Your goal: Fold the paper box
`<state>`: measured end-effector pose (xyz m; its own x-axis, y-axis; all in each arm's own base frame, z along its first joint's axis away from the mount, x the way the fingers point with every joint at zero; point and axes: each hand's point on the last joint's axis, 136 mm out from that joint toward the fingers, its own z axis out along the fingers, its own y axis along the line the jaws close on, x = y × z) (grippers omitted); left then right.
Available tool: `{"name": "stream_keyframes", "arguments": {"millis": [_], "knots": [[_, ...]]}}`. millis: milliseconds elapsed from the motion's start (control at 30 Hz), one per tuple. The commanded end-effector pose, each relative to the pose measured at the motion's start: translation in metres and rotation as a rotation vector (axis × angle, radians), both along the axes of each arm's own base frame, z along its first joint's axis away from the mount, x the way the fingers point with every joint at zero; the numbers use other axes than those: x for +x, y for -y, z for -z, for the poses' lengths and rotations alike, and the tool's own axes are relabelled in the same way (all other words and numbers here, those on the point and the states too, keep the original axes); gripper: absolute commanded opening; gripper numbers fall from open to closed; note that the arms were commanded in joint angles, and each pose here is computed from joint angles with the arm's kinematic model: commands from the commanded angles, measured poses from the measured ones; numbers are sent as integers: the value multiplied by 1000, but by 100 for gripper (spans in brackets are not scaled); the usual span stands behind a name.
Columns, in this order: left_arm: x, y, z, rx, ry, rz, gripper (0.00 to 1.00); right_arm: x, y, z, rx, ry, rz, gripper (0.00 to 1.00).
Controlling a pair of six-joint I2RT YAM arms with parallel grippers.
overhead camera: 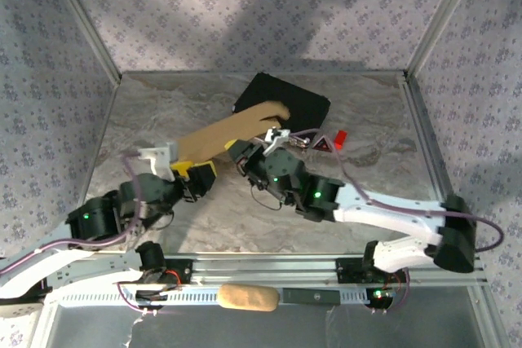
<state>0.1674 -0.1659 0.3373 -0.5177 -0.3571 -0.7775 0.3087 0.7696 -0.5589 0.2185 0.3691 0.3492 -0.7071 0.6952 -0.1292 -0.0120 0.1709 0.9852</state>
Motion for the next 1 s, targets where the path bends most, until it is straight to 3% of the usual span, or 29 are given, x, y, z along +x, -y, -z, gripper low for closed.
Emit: {"name": "stream_keyframes", "arguments": {"millis": [0, 200, 333, 633, 800, 967], "knots": [[-1, -13, -29, -52, 47, -18, 71, 0, 54, 12, -246, -50, 137, 0], [-2, -17, -48, -88, 65, -21, 71, -25, 92, -14, -231, -100, 227, 0], [0, -21, -47, -51, 60, -45, 74, -31, 112, -4, -243, -166, 303, 0], [19, -12, -14, 142, -26, -100, 74, 51, 134, 60, -109, -425, 376, 0], [29, -11, 3, 143, -90, -101, 73, 66, 155, 45, -101, -406, 405, 0], [36, 8, 12, 189, -47, -30, 74, 62, 166, 25, -80, -378, 418, 0]]}}
